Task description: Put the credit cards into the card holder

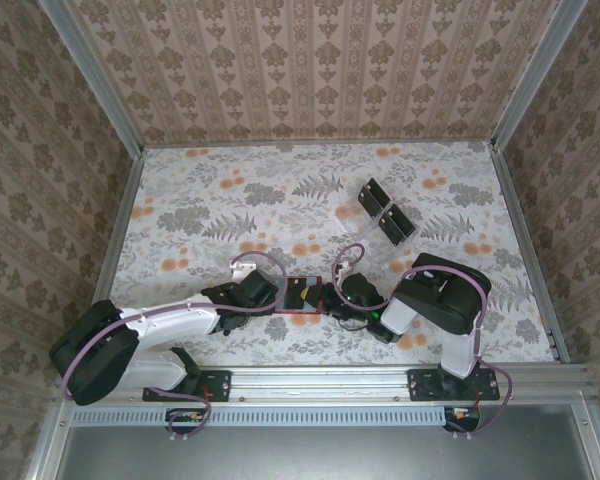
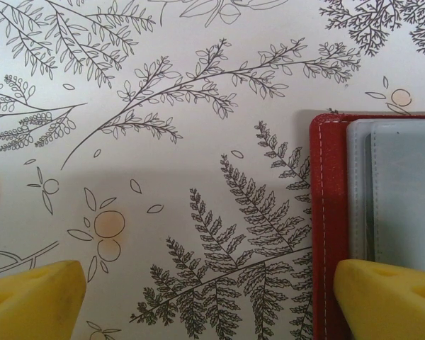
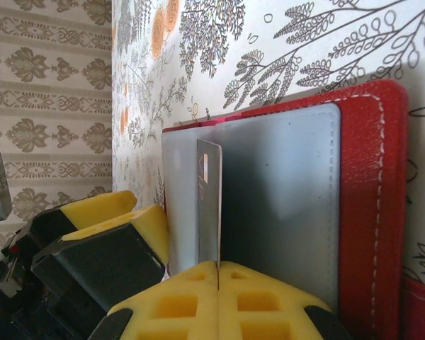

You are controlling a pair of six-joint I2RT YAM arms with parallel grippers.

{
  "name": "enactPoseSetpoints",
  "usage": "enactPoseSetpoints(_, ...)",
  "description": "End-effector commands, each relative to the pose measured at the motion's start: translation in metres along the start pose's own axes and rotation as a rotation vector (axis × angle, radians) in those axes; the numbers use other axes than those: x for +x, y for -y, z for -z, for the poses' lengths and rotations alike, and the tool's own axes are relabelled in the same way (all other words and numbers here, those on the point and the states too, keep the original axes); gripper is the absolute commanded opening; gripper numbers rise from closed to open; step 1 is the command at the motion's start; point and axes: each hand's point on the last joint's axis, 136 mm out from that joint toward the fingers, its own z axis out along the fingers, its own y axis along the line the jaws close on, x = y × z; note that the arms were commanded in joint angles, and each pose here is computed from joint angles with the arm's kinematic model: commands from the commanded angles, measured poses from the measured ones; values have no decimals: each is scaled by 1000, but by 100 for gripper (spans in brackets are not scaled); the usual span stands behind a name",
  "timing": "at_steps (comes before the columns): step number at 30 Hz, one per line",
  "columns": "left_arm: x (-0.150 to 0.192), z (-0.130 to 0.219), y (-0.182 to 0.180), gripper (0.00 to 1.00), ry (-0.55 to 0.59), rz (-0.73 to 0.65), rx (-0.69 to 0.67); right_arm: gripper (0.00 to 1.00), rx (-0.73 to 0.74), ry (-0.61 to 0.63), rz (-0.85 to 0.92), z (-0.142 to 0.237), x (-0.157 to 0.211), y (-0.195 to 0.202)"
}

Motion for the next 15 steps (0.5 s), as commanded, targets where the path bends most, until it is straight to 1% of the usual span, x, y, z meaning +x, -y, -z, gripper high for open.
enactPoseSetpoints(1,18,-4,-9,100,-49,-29,-33,0,41,-53,-17,0,14,15)
enactPoseSetpoints(15,17,-4,-7,100,-47,-22,-26,0,55,-99,-5,-22,17,9)
